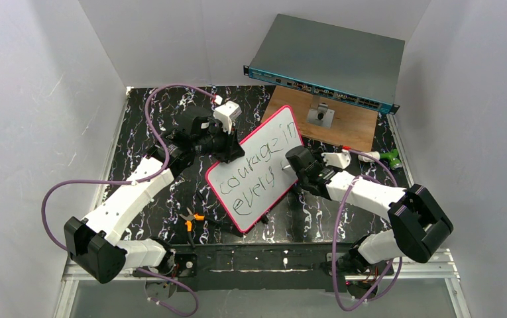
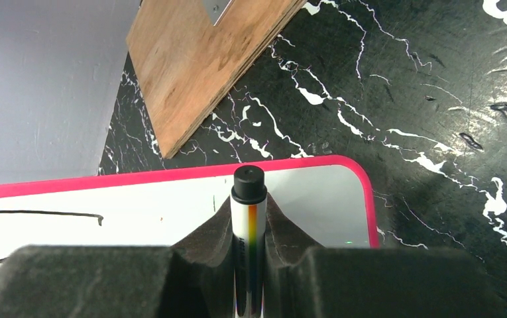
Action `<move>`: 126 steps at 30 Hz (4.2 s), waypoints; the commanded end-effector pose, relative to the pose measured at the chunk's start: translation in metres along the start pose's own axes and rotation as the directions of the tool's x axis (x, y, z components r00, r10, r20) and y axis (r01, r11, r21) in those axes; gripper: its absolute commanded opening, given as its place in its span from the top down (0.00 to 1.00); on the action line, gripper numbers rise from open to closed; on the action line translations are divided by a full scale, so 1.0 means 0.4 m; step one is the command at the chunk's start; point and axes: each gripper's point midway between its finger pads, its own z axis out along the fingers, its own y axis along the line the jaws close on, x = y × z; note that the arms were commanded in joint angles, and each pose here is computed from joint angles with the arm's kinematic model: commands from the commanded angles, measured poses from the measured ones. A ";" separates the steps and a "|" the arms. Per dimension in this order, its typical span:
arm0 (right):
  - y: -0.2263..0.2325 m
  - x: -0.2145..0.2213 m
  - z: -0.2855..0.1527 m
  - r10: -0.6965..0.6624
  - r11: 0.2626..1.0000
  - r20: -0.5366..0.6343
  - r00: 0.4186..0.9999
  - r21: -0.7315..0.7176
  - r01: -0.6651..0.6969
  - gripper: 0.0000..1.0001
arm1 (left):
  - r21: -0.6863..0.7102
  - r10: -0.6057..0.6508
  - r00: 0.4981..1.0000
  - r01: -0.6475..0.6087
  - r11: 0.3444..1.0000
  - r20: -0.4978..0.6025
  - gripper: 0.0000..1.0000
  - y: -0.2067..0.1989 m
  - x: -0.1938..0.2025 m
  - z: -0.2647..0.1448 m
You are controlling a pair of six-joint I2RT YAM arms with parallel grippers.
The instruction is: Write a sentence on the whiteboard
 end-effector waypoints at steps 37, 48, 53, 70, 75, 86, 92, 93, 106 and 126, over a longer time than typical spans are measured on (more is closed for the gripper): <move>-0.022 0.011 0.023 -0.095 0.995 0.013 0.995 0.041 0.094 0.99 | -0.051 0.070 0.997 -0.069 0.996 0.013 1.00 0.021 -0.004 -0.029; 0.057 -0.020 -0.022 0.001 0.991 -0.012 1.000 -0.136 -0.003 0.99 | -0.049 0.070 0.997 -0.069 0.996 0.019 1.00 0.020 -0.006 -0.026; 0.066 -0.057 -0.042 -0.007 0.984 0.022 1.000 -0.178 0.011 0.99 | -0.049 0.073 0.997 -0.072 0.996 0.023 1.00 0.019 -0.006 -0.029; 0.111 -0.121 -0.005 0.090 0.982 0.127 0.988 -0.176 -0.067 0.99 | -0.044 0.071 0.997 -0.069 0.997 0.031 1.00 0.017 -0.014 -0.026; 0.118 -0.116 0.006 0.122 0.983 0.137 0.983 -0.152 -0.101 0.99 | -0.045 0.069 0.997 -0.067 0.997 0.032 1.00 0.018 -0.018 -0.024; 0.106 -0.120 0.012 0.128 0.988 0.155 0.980 -0.101 -0.113 0.99 | -0.040 0.061 0.998 -0.060 0.997 0.030 1.00 0.017 -0.021 -0.016; 0.075 -0.126 0.011 0.118 0.992 0.163 0.980 -0.062 -0.109 0.99 | -0.033 0.061 0.998 -0.060 0.998 0.036 1.00 0.015 -0.027 -0.012; 0.073 -0.126 0.010 0.117 0.992 0.163 0.980 -0.061 -0.108 0.99 | -0.032 0.061 0.998 -0.059 0.998 0.034 1.00 0.015 -0.026 -0.009; 0.069 -0.119 0.013 0.124 0.992 0.156 0.980 -0.046 -0.118 0.99 | -0.030 0.058 0.998 -0.057 0.998 0.034 1.00 0.015 -0.026 -0.007; 0.084 -0.097 0.022 0.115 0.993 0.130 0.985 -0.042 -0.110 0.99 | -0.037 0.063 0.997 -0.062 0.997 0.036 1.00 0.019 -0.027 -0.005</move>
